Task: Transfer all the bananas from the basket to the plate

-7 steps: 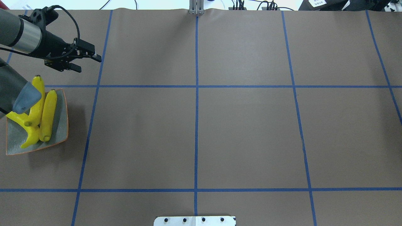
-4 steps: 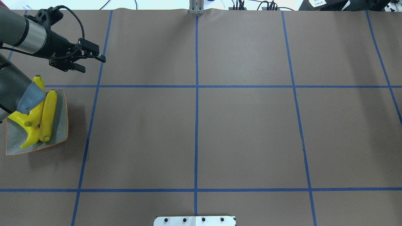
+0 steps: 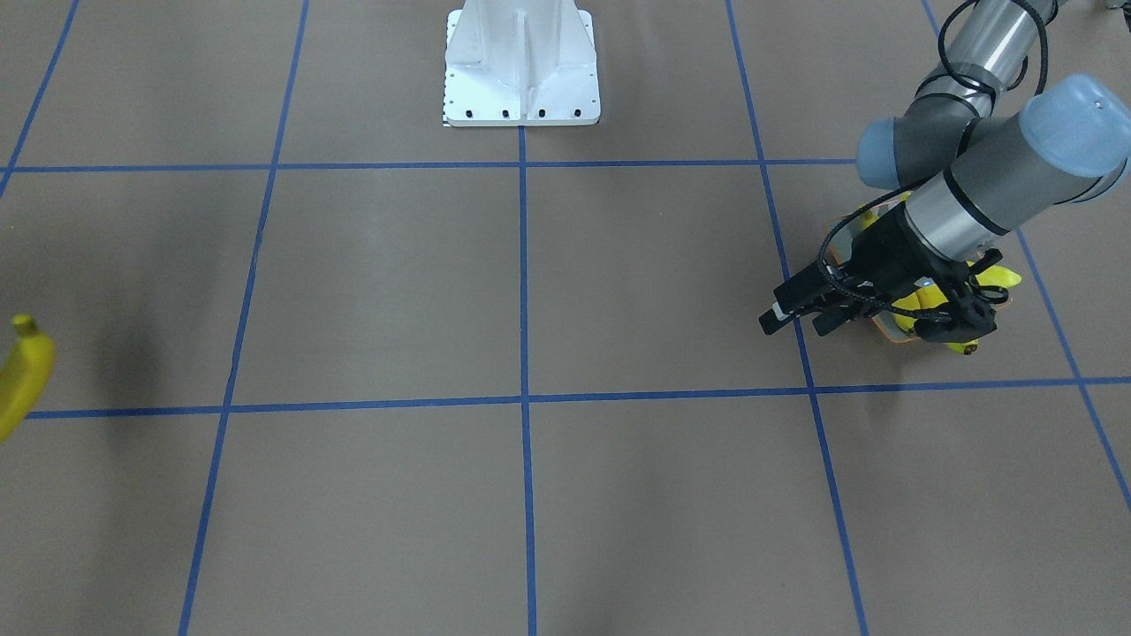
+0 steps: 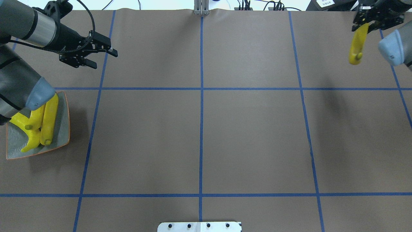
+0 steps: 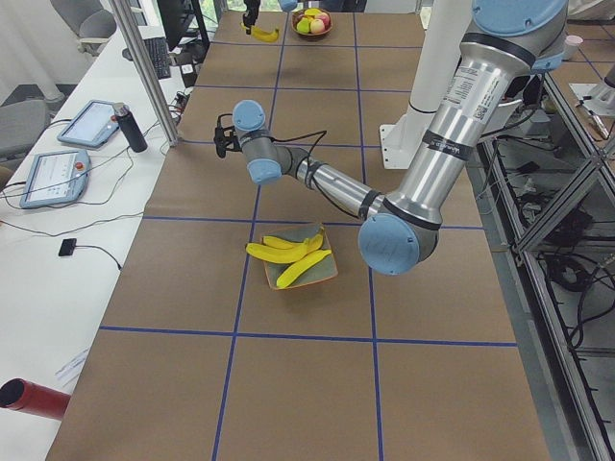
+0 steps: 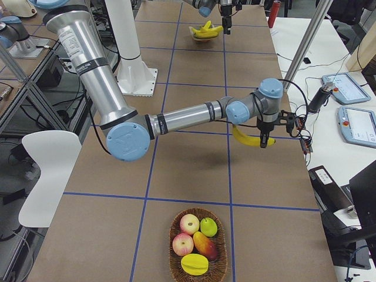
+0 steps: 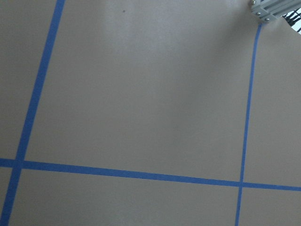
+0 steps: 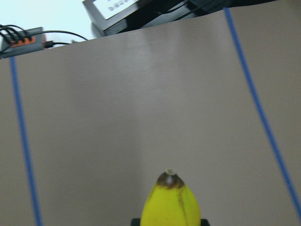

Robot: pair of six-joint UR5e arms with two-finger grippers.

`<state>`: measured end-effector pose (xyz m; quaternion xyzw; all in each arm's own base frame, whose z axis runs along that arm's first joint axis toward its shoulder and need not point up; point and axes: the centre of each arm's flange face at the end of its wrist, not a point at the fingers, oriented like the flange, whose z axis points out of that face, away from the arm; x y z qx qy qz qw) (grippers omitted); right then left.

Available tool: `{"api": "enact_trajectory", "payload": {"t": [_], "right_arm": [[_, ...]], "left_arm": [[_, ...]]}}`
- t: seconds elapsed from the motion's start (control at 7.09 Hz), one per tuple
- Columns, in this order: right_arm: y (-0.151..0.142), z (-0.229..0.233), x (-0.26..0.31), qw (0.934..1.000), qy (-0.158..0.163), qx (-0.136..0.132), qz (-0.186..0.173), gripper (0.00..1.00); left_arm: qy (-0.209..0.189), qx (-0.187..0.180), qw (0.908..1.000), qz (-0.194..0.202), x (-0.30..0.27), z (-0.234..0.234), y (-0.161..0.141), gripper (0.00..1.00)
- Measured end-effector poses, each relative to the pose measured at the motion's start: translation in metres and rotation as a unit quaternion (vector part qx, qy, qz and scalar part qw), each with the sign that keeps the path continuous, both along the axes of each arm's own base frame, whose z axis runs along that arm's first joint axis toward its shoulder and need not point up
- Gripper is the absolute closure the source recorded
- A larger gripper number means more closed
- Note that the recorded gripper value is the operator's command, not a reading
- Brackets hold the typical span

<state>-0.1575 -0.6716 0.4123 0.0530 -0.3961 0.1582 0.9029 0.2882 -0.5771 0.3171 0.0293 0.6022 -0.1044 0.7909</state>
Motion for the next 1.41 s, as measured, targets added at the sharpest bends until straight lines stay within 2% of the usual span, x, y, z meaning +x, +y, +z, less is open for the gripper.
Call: {"api": "enact_trajectory", "payload": {"t": [0.28,0.42,0.56,0.7,0.99,1.13,1.27,1.41], "right_arm": [[0.037,-0.099,-0.080,0.9978,-0.062,0.018,-0.014,1.00],[0.060,-0.152,-0.114,0.9944,-0.103,0.020,-0.014,1.00],[0.080,-0.194,-0.133,0.9880,-0.152,0.029,-0.006,1.00],[0.097,-0.221,-0.142,0.9777,-0.205,0.044,0.003,1.00],[0.118,-0.247,-0.142,0.9533,-0.293,0.074,0.011,1.00],[0.127,-0.252,-0.136,0.9385,-0.334,0.085,0.020,1.00],[0.138,-0.253,-0.133,0.9187,-0.381,0.096,0.037,1.00],[0.155,-0.249,-0.139,0.8933,-0.434,0.104,0.056,1.00]], "left_arm": [[0.023,0.016,0.9995,0.013,0.020,-0.041,0.006,0.00],[0.040,0.019,0.9989,0.015,0.026,-0.069,0.010,0.00],[0.056,0.013,0.9982,0.015,0.028,-0.094,0.014,0.00],[0.069,0.004,0.9975,0.014,0.027,-0.109,0.018,0.00],[0.102,-0.019,0.9945,0.013,0.022,-0.123,0.028,0.00],[0.128,-0.038,0.9909,0.010,0.018,-0.129,0.033,0.00],[0.162,-0.063,0.9848,0.006,0.013,-0.137,0.040,0.00],[0.197,-0.092,0.9761,0.002,0.009,-0.147,0.046,0.00]]}}
